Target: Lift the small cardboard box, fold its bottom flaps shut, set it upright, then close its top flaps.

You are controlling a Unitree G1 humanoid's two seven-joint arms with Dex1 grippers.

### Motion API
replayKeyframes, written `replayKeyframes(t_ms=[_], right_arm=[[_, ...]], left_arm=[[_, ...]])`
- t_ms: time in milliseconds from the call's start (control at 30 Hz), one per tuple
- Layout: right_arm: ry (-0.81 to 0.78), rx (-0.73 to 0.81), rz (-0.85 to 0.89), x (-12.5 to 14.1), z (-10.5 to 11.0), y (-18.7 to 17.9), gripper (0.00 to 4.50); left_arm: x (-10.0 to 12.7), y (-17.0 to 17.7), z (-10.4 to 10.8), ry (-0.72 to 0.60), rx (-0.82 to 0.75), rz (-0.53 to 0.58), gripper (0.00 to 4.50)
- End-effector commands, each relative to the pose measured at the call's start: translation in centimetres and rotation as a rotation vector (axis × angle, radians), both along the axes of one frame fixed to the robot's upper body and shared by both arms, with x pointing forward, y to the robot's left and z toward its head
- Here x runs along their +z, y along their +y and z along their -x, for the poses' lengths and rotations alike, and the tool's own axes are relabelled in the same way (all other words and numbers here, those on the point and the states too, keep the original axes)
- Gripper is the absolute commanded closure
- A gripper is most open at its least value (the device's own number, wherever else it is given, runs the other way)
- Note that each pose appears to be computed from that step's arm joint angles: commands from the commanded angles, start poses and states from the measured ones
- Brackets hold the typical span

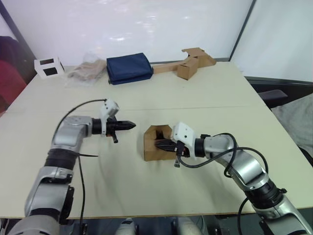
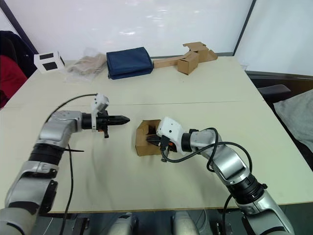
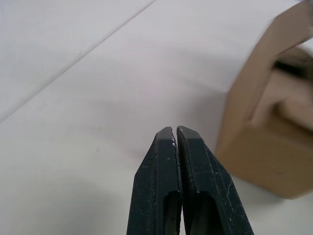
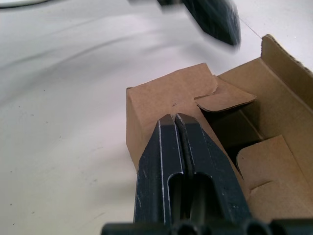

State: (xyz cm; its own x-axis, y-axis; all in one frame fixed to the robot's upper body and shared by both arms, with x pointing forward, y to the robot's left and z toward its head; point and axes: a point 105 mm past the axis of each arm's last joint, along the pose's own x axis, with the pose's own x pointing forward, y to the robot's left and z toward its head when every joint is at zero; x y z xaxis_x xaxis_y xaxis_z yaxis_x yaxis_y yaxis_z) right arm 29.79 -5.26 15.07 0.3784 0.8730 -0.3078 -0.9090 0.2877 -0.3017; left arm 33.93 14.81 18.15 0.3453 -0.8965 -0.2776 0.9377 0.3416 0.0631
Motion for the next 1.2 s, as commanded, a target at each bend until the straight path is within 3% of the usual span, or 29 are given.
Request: replayKeyframes(t_ms=[33, 167, 567, 833, 933, 1067, 1200], right_arm=[[-0.036, 0.006, -0.026, 0.9, -0.1, 0.0, 4.50], [-0.037, 0.009, -0.038, 1.0, -0.2, 0.2, 4.50], [-0.063, 0.005, -0.055, 1.7, -0.2, 0.5, 4.50], [-0.003, 0.073, -0.272, 7.8, 1.0, 0.3, 4.50], [-0.064, -0.017, -0.295, 9.4, -1.0, -0.2, 4.50], [-0.115, -0.150, -0.146, 7.4, -4.1, -0.5, 4.50], [-0.103, -0.145, 0.014, 4.3, -4.7, -0.5, 4.50]], left_arm=[[1.3, -2.2, 4.3, 0.047, -0.142, 0.045, 4.41], [-0.1, -2.8, 5.5, 0.092, -0.142, 0.034, 4.41], [-2.3, -4.2, 4.5, 0.107, -0.131, 0.021, 4.41], [-3.1, -3.8, 3.3, 0.095, -0.109, 0.008, 4.41], [-3.2, -3.8, 3.1, 0.095, -0.107, 0.011, 4.41], [-3.3, -4.0, 3.0, 0.091, -0.102, 0.017, 4.41], [-3.5, -4.0, 3.0, 0.088, -0.096, 0.018, 4.41]])
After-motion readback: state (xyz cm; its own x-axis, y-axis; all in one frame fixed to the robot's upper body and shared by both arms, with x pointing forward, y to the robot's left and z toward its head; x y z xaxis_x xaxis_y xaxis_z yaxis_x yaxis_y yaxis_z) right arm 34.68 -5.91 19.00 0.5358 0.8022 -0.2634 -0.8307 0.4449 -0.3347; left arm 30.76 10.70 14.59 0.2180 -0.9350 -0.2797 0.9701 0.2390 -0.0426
